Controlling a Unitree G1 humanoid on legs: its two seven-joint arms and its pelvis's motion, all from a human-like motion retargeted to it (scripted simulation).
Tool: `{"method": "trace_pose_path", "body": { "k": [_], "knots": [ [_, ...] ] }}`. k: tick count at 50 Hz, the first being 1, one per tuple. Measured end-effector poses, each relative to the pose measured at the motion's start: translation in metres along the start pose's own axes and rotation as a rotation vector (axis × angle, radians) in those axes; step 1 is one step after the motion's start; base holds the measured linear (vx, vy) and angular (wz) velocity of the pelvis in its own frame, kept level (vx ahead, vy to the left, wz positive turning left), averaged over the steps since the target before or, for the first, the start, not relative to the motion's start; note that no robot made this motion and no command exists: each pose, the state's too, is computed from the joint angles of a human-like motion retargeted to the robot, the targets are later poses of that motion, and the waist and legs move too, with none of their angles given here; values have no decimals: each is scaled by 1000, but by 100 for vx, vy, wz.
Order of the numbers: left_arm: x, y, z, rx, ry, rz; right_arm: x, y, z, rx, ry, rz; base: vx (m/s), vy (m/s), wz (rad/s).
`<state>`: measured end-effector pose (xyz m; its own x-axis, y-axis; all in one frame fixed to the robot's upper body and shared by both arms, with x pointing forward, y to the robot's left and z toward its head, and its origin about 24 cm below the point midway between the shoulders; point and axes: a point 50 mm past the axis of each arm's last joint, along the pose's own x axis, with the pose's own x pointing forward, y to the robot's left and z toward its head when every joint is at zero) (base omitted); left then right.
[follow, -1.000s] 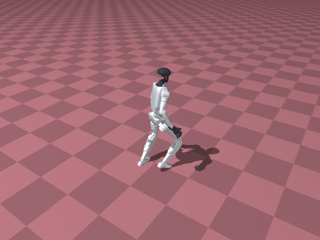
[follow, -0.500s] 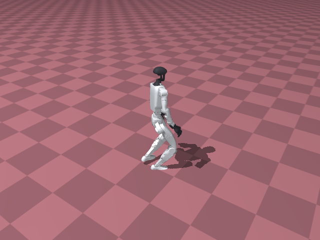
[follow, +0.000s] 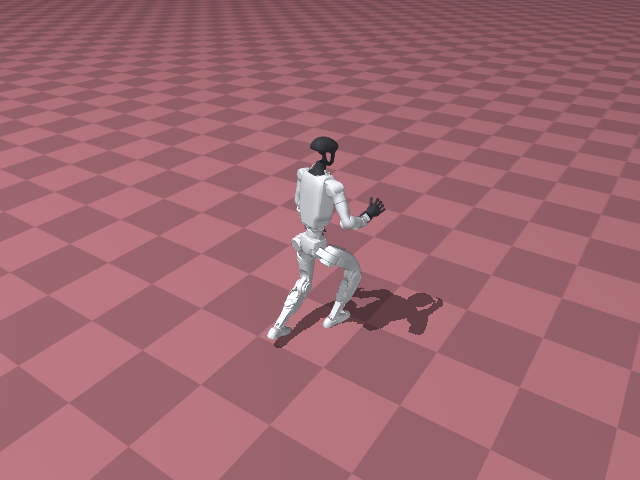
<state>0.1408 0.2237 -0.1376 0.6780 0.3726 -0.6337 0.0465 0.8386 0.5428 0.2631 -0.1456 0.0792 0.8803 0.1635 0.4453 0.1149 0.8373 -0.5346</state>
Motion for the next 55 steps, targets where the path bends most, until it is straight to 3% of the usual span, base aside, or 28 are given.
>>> {"method": "trace_pose_path", "body": {
  "k": [12, 21, 32, 40, 46, 51, 55],
  "knots": [
    [7, 2, 109, -102, -412, -54, -8, 0, -30, -146, 112, 42, 45, -12, 66],
    [-30, 16, 191, -206, -844, -76, 1, 3, -42, -233, 127, 69, 46, -3, 79],
    [-105, 48, 222, -292, -1240, -298, 32, 29, 22, -151, -220, 251, 31, -8, 89],
    [-139, 77, 245, -324, -1450, -306, 26, 29, 53, -115, -405, 344, -20, -20, 139],
    [-178, 34, 303, -273, -1654, -560, -10, 36, 24, -98, -248, 453, -51, -11, 224],
    [-254, -43, 340, 96, -1855, -998, -59, 52, -5, -17, -1, 653, -30, -7, 336],
    [-310, -87, 338, 390, -1974, -1215, -94, 52, -20, 11, 157, 770, -17, 9, 233]
  ]
}}
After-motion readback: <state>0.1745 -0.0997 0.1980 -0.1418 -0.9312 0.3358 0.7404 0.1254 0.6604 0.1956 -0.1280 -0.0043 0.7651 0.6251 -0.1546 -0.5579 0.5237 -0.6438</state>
